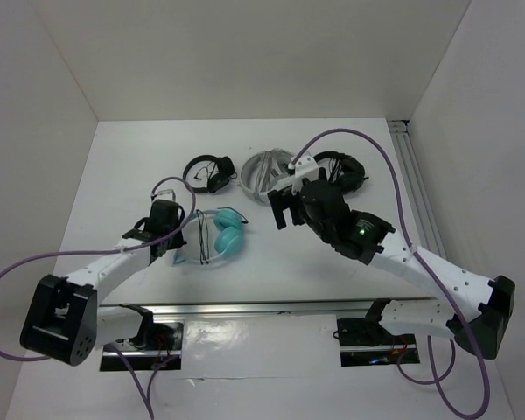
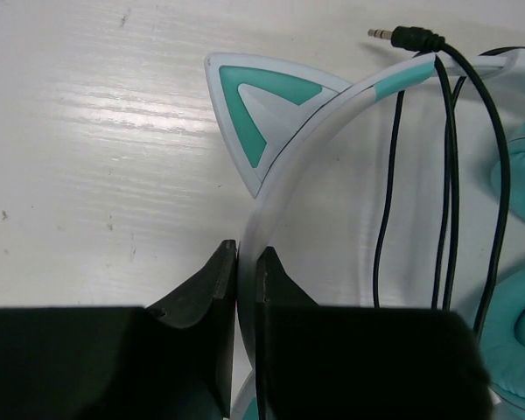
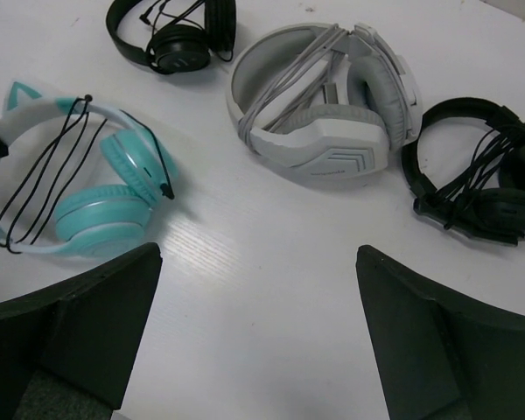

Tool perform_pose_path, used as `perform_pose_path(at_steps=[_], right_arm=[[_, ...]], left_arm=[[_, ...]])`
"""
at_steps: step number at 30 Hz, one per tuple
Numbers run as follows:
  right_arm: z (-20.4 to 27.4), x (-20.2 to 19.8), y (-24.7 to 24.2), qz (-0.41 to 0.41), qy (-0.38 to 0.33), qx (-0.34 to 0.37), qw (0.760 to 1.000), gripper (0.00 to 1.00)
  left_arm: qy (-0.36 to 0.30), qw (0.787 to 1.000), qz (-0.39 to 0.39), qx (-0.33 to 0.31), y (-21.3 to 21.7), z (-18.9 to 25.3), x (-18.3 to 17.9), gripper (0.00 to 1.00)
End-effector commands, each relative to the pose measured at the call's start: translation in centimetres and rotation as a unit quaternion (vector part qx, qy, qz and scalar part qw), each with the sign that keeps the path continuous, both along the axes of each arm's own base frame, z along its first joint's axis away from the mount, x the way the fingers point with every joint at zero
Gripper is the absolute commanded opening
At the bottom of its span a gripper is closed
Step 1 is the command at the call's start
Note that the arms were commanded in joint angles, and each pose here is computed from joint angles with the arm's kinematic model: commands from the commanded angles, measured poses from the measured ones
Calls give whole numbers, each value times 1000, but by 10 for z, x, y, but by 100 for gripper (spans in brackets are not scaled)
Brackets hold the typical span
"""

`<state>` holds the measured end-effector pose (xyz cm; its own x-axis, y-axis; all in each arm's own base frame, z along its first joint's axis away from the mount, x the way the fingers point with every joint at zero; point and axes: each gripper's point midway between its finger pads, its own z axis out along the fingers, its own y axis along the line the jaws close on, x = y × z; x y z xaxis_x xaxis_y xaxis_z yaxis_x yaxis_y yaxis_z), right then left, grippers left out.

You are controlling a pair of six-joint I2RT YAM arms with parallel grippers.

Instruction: Wrap the headphones

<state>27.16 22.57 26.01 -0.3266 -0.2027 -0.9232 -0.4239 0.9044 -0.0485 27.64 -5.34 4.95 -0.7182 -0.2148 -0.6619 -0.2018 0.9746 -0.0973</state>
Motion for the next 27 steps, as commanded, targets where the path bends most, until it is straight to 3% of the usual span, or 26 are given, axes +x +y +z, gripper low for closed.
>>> perform_pose_path(at_steps=[1,5,9,10,13,16,17,18,23,27], right_arm=[[11,-7,2,5,-13,1,1000,100],[12,-9,7,10,-19,6,1000,100],[5,-12,11,17,-13,8,1000,100],[5,-15,14,22,-13,8,1000,100],[3,-18,16,25,-8,7,1000,100],[7,-21,16,30,-6,4,1000,100],[17,-21,14,25,-15,13,999,100],[14,-22,13,25,-11,7,1000,100],[38,-31,4,9,-12,34,999,100],[59,-40,-1,-5,-5,70,998,100]], left_arm=[[-46,998,-35,-40,-19,15,36,0],[-45,999,1,-30,-6,15,32,0],[-34,998,51,-27,8,12,25,11],[-27,997,66,-28,10,8,24,25],[-4,991,136,-8,27,3,15,41],[-6,988,152,-10,30,5,12,56],[-13,989,150,-17,28,7,14,82],[-22,989,146,-25,26,10,17,96],[-44,989,131,-52,17,31,19,100],[-80,984,74,-138,-23,79,9,100]])
